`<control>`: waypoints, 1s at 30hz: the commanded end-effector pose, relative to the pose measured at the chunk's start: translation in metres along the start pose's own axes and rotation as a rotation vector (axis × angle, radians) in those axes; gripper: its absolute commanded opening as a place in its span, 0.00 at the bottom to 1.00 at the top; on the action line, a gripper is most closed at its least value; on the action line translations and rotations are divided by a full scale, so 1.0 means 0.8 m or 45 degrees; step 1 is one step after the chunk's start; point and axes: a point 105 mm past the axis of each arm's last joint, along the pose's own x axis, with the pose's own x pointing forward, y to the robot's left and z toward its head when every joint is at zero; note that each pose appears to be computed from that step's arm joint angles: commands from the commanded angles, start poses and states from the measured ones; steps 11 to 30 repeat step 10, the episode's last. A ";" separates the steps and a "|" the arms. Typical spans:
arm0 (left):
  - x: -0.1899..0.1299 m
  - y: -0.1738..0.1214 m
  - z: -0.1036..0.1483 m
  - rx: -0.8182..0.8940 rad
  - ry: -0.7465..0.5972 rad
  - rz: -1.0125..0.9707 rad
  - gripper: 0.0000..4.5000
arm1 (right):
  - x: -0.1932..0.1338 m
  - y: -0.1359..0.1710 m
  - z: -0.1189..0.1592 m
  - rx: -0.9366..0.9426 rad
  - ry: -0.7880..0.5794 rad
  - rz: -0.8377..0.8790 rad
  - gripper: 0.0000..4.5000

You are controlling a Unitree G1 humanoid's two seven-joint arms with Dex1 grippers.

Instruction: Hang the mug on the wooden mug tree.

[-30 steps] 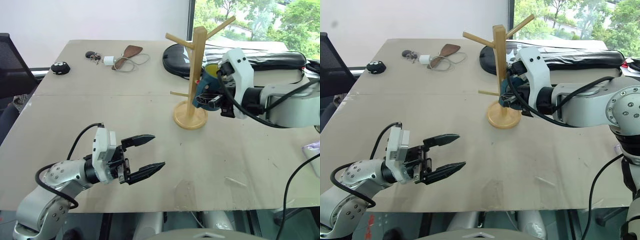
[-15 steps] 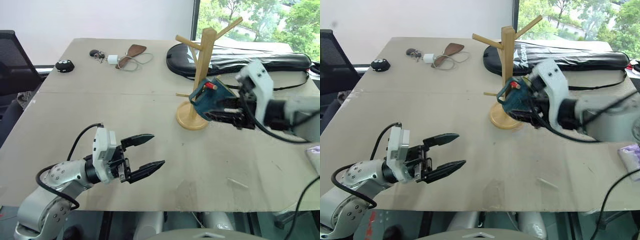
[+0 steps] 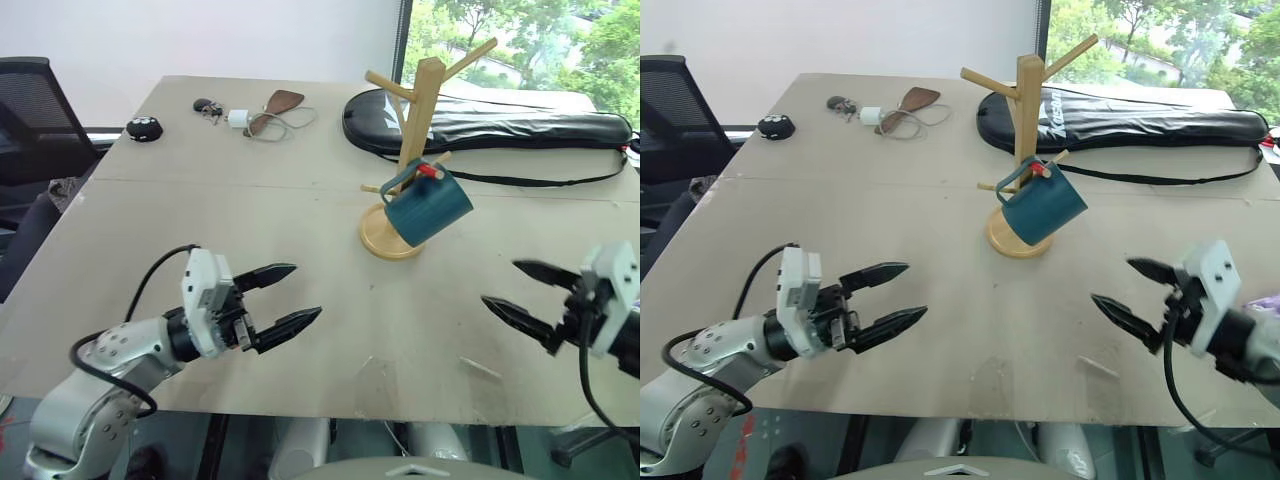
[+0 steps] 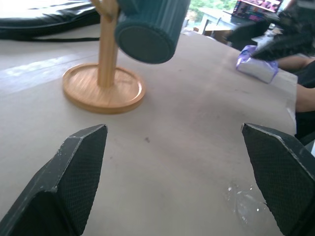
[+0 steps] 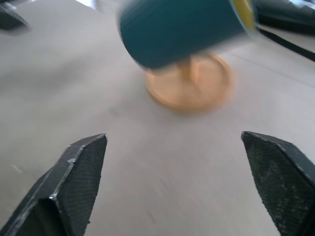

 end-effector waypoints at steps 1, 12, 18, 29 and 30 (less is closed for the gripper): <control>-0.013 0.003 -0.003 0.016 0.042 0.023 1.00 | -0.028 -0.010 0.002 -0.160 -0.019 -0.034 1.00; -0.025 0.016 -0.017 -0.009 0.093 0.066 1.00 | -0.045 -0.011 -0.023 -0.181 0.053 -0.041 1.00; -0.025 0.016 -0.017 -0.009 0.093 0.066 1.00 | -0.045 -0.011 -0.023 -0.181 0.053 -0.041 1.00; -0.025 0.016 -0.017 -0.009 0.093 0.066 1.00 | -0.045 -0.011 -0.023 -0.181 0.053 -0.041 1.00; -0.025 0.016 -0.017 -0.009 0.093 0.066 1.00 | -0.045 -0.011 -0.023 -0.181 0.053 -0.041 1.00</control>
